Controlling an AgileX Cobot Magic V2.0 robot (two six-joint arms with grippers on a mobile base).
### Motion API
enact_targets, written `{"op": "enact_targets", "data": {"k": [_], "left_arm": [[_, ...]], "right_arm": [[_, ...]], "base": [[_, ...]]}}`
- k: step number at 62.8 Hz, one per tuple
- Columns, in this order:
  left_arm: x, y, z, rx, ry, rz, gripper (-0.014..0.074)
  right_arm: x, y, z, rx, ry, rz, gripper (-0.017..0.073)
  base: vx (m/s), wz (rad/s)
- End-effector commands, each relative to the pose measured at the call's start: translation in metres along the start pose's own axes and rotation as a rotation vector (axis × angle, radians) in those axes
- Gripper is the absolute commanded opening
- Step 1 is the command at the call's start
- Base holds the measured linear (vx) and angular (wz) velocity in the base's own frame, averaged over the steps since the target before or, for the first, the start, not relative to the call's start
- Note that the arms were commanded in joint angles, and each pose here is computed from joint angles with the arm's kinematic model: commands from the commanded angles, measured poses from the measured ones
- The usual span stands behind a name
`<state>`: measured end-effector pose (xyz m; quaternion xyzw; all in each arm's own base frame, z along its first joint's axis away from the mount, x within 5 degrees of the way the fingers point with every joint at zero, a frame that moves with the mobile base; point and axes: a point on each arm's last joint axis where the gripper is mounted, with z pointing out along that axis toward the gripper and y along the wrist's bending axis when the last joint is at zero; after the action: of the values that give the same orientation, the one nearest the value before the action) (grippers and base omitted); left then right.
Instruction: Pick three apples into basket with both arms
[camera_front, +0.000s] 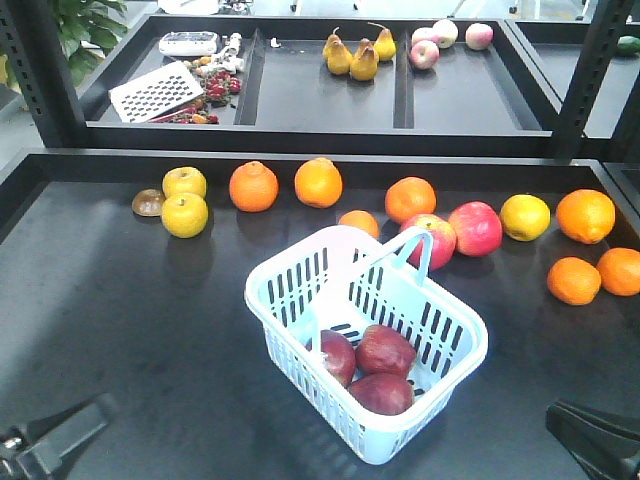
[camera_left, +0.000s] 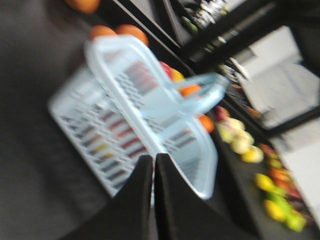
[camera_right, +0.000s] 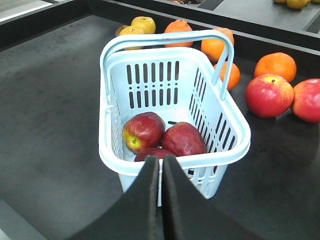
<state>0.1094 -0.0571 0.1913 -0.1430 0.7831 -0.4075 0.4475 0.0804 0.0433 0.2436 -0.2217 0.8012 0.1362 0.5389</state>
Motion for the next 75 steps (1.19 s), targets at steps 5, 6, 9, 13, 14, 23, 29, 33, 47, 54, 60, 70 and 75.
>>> {"op": "enact_targets", "data": {"k": [5, 6, 9, 13, 14, 23, 29, 33, 47, 54, 60, 70, 75], "left_arm": [[-0.009, 0.012, -0.003, -0.095, -0.137, 0.154, -0.0006], [-0.009, 0.013, -0.004, -0.105, -0.142, 0.164, -0.0006], [-0.007, 0.019, -0.005, -0.139, -0.149, 0.213, -0.0006], [-0.002, 0.023, -0.008, -0.157, -0.141, 0.287, -0.0006], [-0.001, 0.025, -0.01, -0.161, -0.136, 0.306, -0.0006], [-0.001, 0.022, -0.018, -0.162, -0.152, 0.385, -0.0006], [-0.002, 0.018, -0.027, -0.139, -0.196, 0.459, -0.0006], [-0.003, 0.016, -0.034, -0.131, -0.227, 0.52, -0.0006], [-0.003, 0.019, -0.055, -0.182, -0.327, 0.603, -0.0006], [-0.005, 0.023, -0.063, -0.258, -0.411, 0.588, -0.0006], [-0.007, 0.024, -0.069, -0.304, -0.474, 0.602, -0.0006], [-0.008, 0.022, -0.075, -0.329, -0.549, 0.658, -0.0006], [-0.008, 0.023, -0.075, -0.333, -0.544, 0.657, -0.0006]], "right_arm": [[-0.013, -0.004, -0.003, 0.039, -0.067, 0.008, -0.0004], [-0.013, -0.004, -0.003, 0.039, -0.067, 0.008, -0.0004], [-0.013, -0.004, -0.003, 0.039, -0.067, 0.008, -0.0004], [-0.013, -0.004, -0.003, 0.039, -0.067, 0.008, -0.0004], [-0.013, -0.004, -0.003, 0.039, -0.067, 0.008, -0.0004], [-0.013, -0.004, -0.003, 0.04, -0.068, 0.008, -0.0004], [-0.013, -0.004, -0.003, 0.04, -0.068, 0.008, -0.0004], [-0.013, -0.004, -0.003, 0.04, -0.068, 0.008, -0.0004], [-0.013, -0.004, -0.003, 0.04, -0.068, 0.008, -0.0004], [-0.013, -0.004, -0.003, 0.04, -0.068, 0.008, -0.0004], [-0.013, -0.004, -0.003, 0.04, -0.068, 0.008, -0.0004], [-0.013, -0.004, -0.003, 0.04, -0.068, 0.008, -0.0004], [-0.013, -0.004, -0.003, 0.039, -0.067, 0.008, -0.0004]], "base": [[0.0, 0.0], [0.0, 0.0], [0.0, 0.0], [0.0, 0.0], [0.0, 0.0], [0.0, 0.0], [0.0, 0.0], [0.0, 0.0], [0.0, 0.0], [0.0, 0.0], [0.0, 0.0], [0.0, 0.0], [0.0, 0.0]]}}
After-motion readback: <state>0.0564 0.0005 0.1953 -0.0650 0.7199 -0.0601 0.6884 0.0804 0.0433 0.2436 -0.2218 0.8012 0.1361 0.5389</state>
